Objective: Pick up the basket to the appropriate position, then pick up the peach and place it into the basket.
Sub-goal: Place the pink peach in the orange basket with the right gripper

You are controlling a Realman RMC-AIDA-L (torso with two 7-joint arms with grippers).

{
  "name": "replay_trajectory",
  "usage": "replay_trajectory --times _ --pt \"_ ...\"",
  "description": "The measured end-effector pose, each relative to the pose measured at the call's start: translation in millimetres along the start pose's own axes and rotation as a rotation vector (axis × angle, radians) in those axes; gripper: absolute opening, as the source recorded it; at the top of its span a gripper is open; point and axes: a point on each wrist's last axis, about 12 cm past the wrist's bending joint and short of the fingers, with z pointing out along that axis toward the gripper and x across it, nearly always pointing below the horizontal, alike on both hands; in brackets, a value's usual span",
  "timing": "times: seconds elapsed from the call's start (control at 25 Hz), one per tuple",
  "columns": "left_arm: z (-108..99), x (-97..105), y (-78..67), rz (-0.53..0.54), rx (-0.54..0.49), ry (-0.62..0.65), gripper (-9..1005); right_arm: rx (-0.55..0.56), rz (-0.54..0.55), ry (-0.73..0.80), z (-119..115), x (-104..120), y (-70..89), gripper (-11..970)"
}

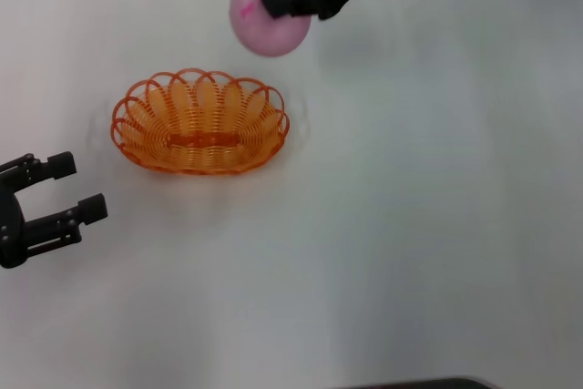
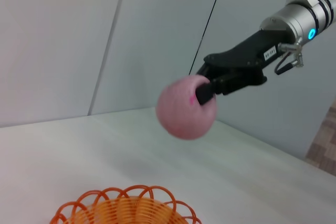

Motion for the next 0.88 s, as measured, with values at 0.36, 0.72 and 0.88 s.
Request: replay_trajectory --times 0.36,0.72,0.88 --pt "0.2 1.4 -0.7 -0.006 0.001 -0.003 797 -0.024 -0.023 0.035 31.4 11.0 8.1 112" --pt "0.9 2.0 -1.0 -0.012 0.004 -0.003 798 -0.025 -0.047 0.069 72.9 31.6 10.7 114" --pt "1.4 2.5 -1.3 -0.015 0.006 -0.001 798 -0.021 -0.051 0.069 85.6 36.7 14.8 115"
